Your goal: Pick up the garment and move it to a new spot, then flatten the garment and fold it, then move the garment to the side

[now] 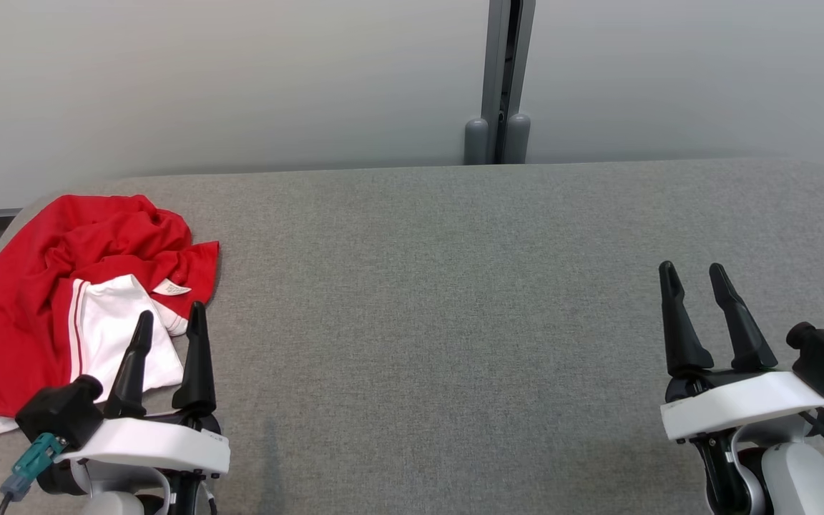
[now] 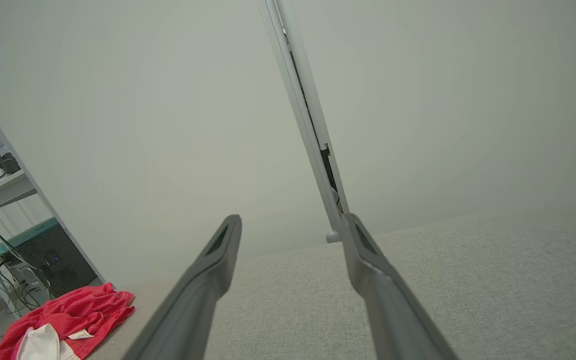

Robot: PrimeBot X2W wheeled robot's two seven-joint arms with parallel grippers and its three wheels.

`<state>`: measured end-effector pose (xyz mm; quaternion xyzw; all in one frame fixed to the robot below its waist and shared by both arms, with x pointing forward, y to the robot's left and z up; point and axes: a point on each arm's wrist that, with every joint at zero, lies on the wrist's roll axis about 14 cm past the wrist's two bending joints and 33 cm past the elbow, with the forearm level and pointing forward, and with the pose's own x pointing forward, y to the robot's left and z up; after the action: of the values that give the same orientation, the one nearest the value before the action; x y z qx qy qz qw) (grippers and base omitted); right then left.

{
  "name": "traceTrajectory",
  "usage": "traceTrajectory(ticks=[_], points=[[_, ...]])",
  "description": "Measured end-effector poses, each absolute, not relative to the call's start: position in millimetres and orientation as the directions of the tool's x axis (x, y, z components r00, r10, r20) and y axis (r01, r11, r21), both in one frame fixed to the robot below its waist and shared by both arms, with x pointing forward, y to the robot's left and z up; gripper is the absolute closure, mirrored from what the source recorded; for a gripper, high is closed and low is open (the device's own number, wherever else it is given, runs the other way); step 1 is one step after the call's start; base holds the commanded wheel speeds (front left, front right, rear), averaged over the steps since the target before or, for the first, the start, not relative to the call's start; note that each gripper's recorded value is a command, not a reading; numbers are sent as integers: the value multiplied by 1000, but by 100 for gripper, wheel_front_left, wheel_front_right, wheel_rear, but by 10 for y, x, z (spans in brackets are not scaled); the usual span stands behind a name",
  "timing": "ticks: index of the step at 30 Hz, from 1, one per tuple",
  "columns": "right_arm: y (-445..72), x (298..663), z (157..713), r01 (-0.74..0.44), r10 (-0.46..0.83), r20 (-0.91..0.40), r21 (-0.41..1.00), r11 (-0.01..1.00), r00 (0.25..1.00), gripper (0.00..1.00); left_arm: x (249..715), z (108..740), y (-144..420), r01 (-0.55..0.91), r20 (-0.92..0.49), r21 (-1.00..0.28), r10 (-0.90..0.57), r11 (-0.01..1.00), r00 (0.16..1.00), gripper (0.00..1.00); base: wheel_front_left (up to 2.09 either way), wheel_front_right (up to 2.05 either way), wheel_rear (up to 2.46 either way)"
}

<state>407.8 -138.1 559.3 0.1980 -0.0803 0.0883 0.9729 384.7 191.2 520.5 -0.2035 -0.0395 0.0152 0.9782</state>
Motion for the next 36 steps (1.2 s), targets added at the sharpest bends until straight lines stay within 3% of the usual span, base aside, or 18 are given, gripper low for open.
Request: traceTrajectory(ticks=[36], points=[[-1286, 4128, 5721, -219, 200, 252, 48, 975, 947, 0, 3836, 5351, 1829, 20, 154, -103, -4, 995, 988, 0, 0, 0, 0]])
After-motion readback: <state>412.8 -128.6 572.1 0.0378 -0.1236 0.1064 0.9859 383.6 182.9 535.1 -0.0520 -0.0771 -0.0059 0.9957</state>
